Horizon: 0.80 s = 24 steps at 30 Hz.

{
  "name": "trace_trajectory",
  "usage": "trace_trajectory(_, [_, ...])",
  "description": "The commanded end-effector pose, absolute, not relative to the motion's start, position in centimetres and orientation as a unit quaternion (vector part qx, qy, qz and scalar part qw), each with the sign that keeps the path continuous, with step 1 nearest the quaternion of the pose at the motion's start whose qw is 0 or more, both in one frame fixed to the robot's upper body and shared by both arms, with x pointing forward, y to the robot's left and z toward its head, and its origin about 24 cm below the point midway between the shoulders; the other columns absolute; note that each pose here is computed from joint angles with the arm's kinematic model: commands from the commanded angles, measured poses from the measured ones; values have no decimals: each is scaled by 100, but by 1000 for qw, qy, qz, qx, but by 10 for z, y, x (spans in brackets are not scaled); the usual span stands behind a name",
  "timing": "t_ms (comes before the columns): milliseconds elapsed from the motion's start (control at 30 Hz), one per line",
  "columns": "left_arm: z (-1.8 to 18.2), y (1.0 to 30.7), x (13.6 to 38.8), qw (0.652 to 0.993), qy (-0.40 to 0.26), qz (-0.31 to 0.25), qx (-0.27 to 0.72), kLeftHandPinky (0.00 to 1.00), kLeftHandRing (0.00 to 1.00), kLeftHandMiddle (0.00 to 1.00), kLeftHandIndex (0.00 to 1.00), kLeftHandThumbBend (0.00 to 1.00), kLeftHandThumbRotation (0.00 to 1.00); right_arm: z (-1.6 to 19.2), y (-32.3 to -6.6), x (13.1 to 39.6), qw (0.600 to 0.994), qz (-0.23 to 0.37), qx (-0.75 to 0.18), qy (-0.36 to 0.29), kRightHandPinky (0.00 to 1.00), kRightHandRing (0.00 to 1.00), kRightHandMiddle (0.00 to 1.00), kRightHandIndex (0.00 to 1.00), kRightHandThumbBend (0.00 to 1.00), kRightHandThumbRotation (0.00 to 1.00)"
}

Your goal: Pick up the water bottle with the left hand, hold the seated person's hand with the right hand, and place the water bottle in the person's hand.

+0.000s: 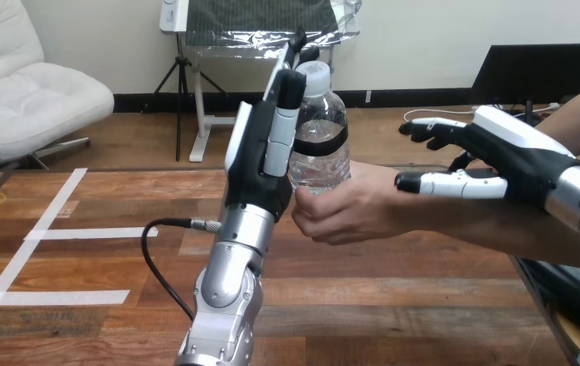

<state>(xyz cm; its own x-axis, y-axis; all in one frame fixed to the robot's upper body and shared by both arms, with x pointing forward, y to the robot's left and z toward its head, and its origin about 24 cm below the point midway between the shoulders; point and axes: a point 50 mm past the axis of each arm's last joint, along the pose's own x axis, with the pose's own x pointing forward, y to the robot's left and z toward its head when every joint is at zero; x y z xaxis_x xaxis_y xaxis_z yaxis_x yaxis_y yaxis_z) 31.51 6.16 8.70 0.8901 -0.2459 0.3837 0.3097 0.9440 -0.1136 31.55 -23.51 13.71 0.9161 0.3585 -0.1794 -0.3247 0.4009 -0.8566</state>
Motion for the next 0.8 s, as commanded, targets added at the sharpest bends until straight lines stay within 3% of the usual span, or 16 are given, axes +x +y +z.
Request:
trace_trajectory(0, [84,60,299,968,-190,-135,-96,98,96,94,97,100,100,149,-232,311,869,172,-456,-89,70,90,92,92,96,100])
trace_trajectory(367, [86,76,289,966,-207,-135,-77,99,97,94,96,97,100,149,-231,300,905,167,-360,-154,78,92,94,93,89,100])
trace_trajectory(767, [91,94,278,968,-210,-125,-56,100,95,92,93,97,100,151,-220,281,925,164,-273,-206,81,93,95,94,89,100])
